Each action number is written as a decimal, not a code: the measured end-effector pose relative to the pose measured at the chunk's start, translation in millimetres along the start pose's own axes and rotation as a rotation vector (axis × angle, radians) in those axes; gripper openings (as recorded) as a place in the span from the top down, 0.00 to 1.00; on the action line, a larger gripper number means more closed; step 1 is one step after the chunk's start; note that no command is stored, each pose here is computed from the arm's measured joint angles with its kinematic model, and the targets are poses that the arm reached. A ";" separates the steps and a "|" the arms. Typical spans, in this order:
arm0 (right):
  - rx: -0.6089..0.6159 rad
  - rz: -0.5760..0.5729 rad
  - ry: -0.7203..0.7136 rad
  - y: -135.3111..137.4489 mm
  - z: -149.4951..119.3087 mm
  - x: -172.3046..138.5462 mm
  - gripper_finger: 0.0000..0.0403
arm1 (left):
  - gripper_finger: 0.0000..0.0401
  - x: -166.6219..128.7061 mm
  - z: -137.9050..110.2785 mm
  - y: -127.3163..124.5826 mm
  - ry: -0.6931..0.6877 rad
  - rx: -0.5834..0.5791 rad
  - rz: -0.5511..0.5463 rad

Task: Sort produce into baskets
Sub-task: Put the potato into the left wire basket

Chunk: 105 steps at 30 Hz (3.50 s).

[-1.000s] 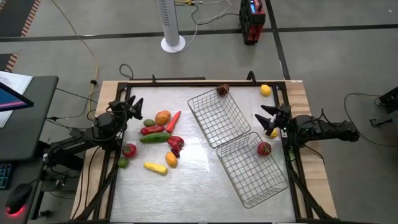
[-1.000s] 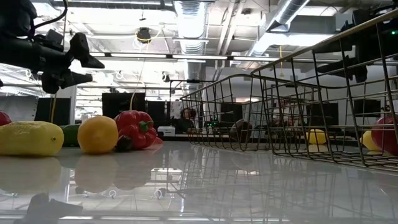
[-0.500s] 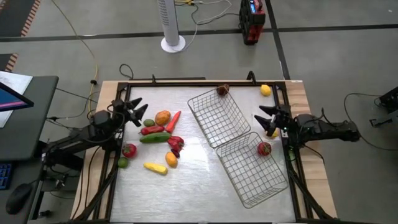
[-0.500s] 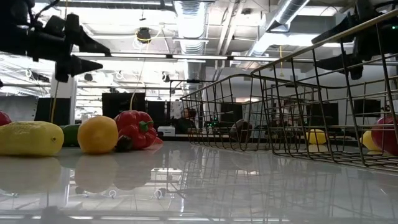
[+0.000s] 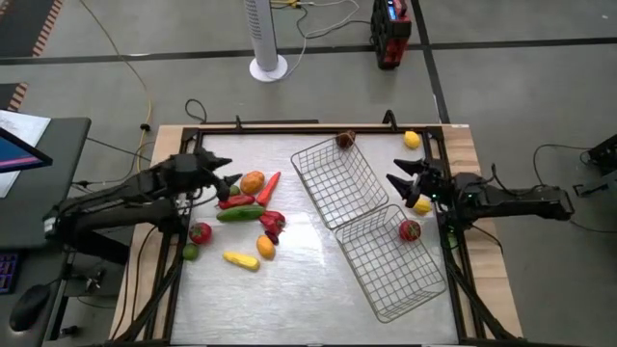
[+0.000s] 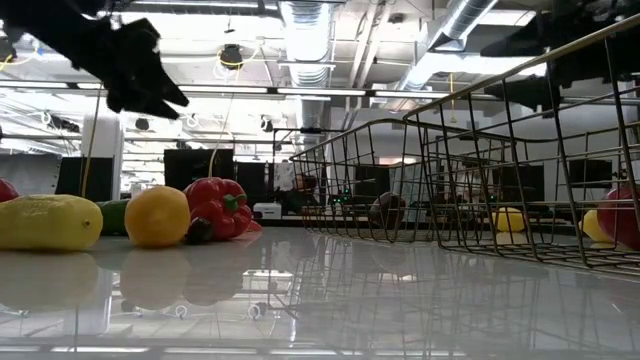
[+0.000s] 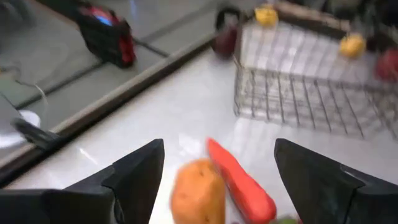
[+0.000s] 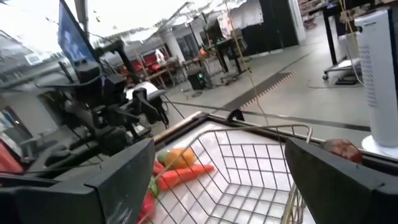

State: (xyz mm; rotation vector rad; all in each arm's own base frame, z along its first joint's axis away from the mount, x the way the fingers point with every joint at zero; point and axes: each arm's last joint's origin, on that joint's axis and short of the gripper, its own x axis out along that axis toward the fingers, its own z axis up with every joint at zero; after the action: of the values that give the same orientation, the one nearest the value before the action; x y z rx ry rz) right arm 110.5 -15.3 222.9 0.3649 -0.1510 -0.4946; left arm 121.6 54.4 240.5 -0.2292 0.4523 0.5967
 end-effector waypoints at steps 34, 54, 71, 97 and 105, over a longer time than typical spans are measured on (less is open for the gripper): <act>-0.119 0.124 0.173 35.0 -23.5 27.3 0.04 | 0.27 126.6 12.4 16.9 0.775 0.060 0.006; -0.233 0.182 0.228 35.1 -30.5 31.0 0.04 | 0.39 140.9 0.7 10.1 0.834 0.059 0.014; -0.217 0.172 0.250 33.3 -30.8 28.8 0.04 | 0.42 125.1 65.2 -12.9 0.525 0.158 0.012; -0.201 0.174 0.222 32.8 -25.9 26.1 0.04 | 0.42 133.2 127.7 -59.0 -0.206 0.230 -0.206; -0.199 0.176 0.216 33.1 -25.3 26.2 0.04 | 0.37 134.3 126.4 -59.5 -0.196 0.208 -0.185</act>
State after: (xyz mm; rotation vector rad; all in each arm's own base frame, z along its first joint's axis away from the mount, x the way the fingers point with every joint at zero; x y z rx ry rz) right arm 153.5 6.6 213.3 0.2054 0.0751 -0.2906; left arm 298.3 114.3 292.7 -0.0127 0.2972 0.3829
